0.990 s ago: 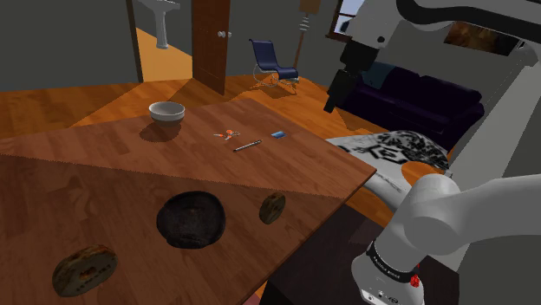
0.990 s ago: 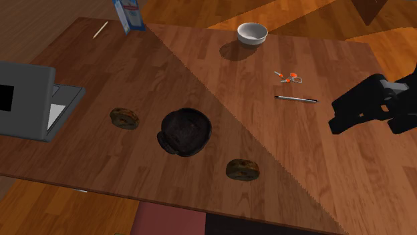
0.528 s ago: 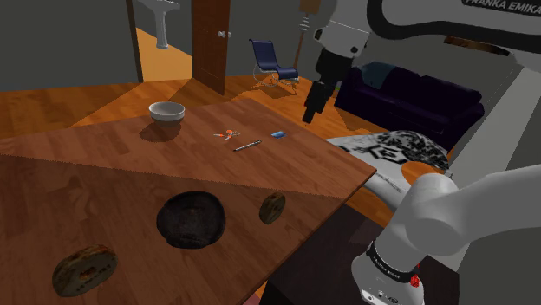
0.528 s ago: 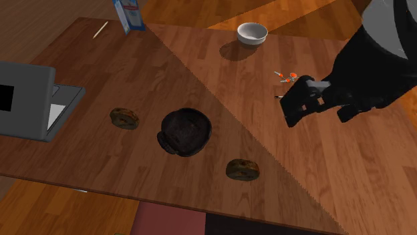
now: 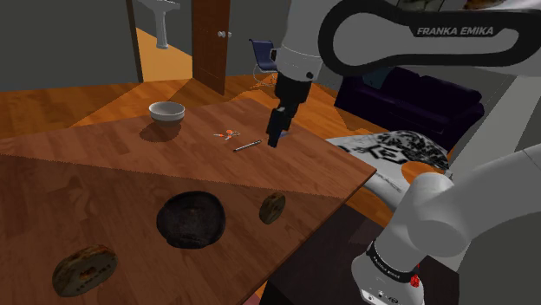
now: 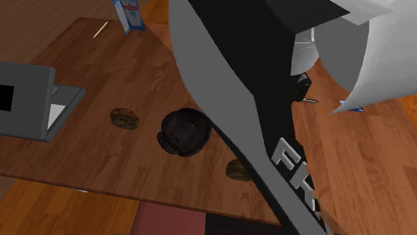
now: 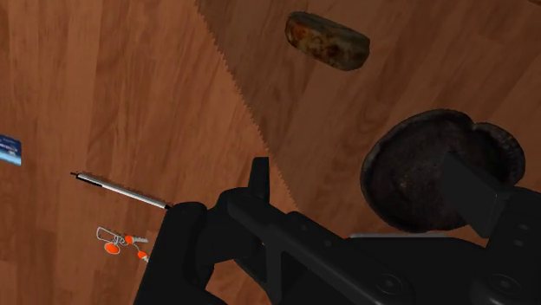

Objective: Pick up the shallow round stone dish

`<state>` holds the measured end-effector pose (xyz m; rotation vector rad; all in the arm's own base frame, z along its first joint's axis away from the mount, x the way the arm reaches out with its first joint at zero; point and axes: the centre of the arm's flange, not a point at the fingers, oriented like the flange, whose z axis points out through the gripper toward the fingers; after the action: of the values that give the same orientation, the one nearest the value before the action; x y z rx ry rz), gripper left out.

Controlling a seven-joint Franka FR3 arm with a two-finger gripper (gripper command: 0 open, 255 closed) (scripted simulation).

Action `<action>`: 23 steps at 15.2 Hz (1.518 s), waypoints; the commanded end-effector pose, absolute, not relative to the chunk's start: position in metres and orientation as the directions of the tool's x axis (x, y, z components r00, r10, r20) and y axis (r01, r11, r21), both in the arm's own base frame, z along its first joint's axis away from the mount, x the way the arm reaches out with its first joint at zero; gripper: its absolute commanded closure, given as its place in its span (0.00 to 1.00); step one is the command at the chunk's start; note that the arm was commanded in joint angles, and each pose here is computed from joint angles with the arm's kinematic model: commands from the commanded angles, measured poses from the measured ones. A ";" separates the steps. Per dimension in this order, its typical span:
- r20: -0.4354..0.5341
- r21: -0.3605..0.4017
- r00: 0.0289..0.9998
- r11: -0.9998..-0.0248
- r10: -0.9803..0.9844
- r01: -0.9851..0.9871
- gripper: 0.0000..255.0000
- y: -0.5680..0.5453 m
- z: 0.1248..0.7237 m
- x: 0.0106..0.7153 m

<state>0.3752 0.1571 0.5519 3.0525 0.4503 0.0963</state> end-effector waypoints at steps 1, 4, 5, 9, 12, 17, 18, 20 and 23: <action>0.046 0.078 0.946 -0.945 0.321 0.317 0.00 0.180 0.538 0.385; 0.033 0.100 0.930 -0.927 0.366 0.361 0.00 0.215 0.516 0.396; 0.029 0.108 0.924 -0.920 0.381 0.376 0.00 0.227 0.509 0.399; 0.009 0.136 0.899 -0.891 0.438 0.433 0.00 0.274 0.479 0.410; -0.007 0.156 0.878 -0.866 0.479 0.474 0.00 0.309 0.455 0.416; -0.036 0.188 0.838 -0.820 0.545 0.541 0.00 0.365 0.413 0.422; -0.042 0.195 0.829 -0.810 0.557 0.554 0.00 0.377 0.404 0.423; -0.054 0.207 0.812 -0.789 0.582 0.579 0.00 0.399 0.387 0.424; -0.073 0.224 0.783 -0.755 0.617 0.616 0.00 0.432 0.359 0.424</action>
<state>0.4238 0.4235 0.3707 2.7559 0.9418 0.0099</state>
